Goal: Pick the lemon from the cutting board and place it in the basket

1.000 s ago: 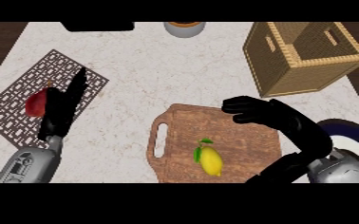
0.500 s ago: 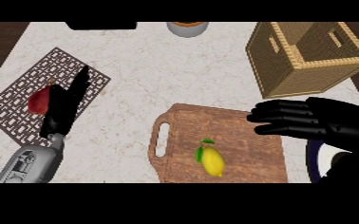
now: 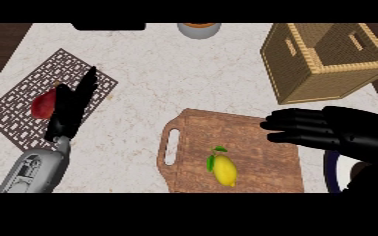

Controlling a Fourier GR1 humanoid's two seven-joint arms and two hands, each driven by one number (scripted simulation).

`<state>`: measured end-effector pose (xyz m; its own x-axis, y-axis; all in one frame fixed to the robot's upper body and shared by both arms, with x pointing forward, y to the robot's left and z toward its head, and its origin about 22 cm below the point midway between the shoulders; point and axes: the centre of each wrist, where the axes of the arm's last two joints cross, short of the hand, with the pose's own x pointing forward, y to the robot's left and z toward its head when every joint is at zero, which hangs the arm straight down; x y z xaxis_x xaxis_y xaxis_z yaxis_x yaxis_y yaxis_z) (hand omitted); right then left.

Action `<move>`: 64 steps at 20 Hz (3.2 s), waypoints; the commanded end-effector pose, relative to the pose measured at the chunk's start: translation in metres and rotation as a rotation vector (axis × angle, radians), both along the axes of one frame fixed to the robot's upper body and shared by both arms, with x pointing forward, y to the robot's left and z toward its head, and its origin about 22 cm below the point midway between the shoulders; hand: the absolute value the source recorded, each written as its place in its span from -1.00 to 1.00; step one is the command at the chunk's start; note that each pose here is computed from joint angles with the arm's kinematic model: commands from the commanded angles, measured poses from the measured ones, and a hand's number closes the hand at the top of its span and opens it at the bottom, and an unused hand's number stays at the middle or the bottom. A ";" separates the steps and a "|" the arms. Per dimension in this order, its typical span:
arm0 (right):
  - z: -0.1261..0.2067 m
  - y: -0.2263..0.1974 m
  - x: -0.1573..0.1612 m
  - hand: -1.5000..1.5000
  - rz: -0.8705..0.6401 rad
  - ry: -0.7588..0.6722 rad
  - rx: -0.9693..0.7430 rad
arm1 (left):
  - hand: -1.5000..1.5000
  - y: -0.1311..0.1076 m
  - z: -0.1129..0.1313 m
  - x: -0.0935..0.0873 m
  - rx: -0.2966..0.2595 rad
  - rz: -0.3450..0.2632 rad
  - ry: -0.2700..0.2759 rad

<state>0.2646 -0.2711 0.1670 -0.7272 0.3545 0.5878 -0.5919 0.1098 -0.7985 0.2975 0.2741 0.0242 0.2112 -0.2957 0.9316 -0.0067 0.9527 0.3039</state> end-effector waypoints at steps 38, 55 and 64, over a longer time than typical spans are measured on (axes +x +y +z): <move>-0.136 0.092 0.012 -1.00 -0.031 0.017 0.035 | 0.00 0.006 -0.001 -0.005 0.023 0.006 -0.012; -0.164 0.122 -0.002 -1.00 -0.047 0.050 -0.013 | 0.00 0.002 0.002 0.011 0.023 -0.010 -0.018; -0.169 0.126 0.014 1.00 0.008 -0.050 -0.036 | 0.00 -0.010 0.014 0.000 0.013 0.015 -0.011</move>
<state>0.2708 -0.1508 0.0001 -0.7141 0.3889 0.5820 -0.5979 0.0936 -0.7961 0.2940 0.2759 0.0278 0.2048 -0.3046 0.9302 -0.0083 0.9498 0.3128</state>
